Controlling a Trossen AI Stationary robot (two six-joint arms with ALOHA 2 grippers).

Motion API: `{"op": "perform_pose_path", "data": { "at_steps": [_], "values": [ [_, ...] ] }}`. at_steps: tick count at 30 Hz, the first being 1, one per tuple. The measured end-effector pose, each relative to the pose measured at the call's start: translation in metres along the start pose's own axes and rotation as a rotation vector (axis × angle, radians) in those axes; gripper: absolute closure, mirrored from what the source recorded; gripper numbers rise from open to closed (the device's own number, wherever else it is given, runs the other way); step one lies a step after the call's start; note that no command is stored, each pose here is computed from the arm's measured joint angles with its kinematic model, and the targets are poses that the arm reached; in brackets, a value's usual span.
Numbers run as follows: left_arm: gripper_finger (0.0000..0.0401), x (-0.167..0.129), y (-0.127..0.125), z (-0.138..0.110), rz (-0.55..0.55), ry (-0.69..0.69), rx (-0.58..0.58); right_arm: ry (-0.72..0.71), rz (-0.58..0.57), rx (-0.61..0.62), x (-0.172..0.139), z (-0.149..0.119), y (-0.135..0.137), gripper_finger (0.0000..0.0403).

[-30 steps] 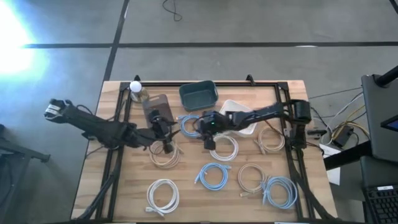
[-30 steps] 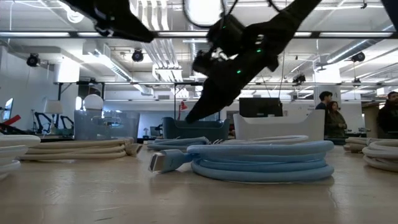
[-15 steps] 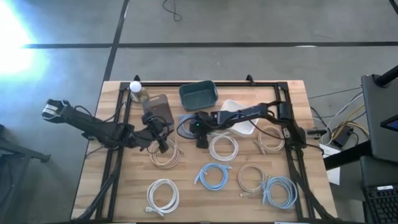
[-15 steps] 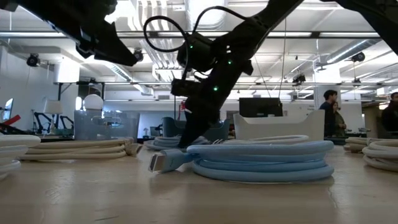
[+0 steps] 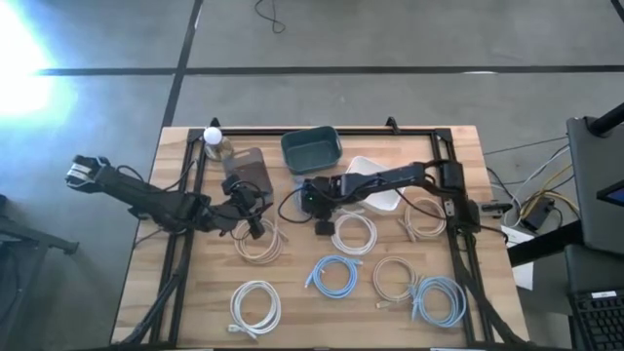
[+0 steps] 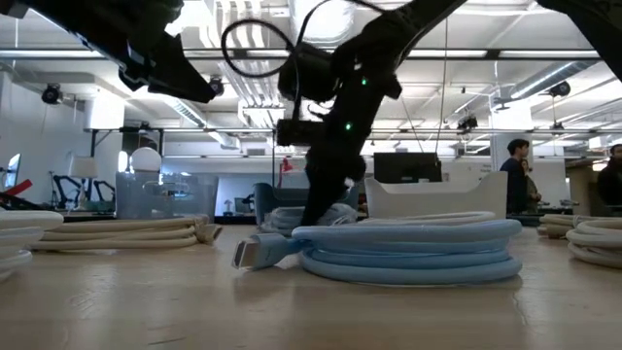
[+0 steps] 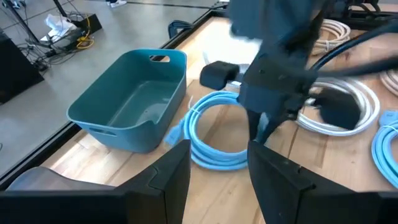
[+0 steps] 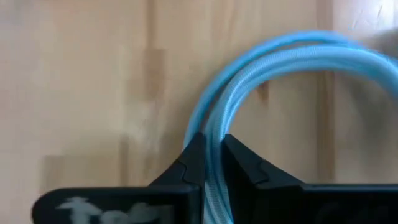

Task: Sort HDMI cables
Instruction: Put the top blue HDMI cable into the blue bin

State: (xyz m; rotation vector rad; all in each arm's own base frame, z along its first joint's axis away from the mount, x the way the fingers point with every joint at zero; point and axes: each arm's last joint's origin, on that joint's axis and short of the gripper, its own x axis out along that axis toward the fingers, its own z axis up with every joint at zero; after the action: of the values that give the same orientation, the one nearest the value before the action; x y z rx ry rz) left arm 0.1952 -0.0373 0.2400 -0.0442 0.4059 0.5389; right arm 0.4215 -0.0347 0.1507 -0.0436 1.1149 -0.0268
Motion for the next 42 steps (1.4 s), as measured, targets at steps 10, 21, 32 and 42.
{"op": "perform_pose_path", "data": {
  "at_steps": [10,21,32,42],
  "values": [
    [0.0238,0.0,-0.001,0.002,-0.004,-0.019,-0.018,-0.21,-0.433,0.129,-0.073,0.021,0.007,0.037],
    [0.0238,0.0,-0.002,0.007,-0.018,-0.061,-0.039,-0.411,-0.699,0.186,-0.09,0.039,-0.042,0.037],
    [0.0238,0.0,-0.002,0.007,-0.018,-0.061,-0.038,-0.458,-0.71,0.37,-0.009,0.029,-0.092,0.0369],
    [0.0238,0.0,-0.002,0.007,-0.01,-0.064,-0.029,-0.469,-0.767,0.475,0.006,0.032,-0.11,0.0335]
  ]
}}
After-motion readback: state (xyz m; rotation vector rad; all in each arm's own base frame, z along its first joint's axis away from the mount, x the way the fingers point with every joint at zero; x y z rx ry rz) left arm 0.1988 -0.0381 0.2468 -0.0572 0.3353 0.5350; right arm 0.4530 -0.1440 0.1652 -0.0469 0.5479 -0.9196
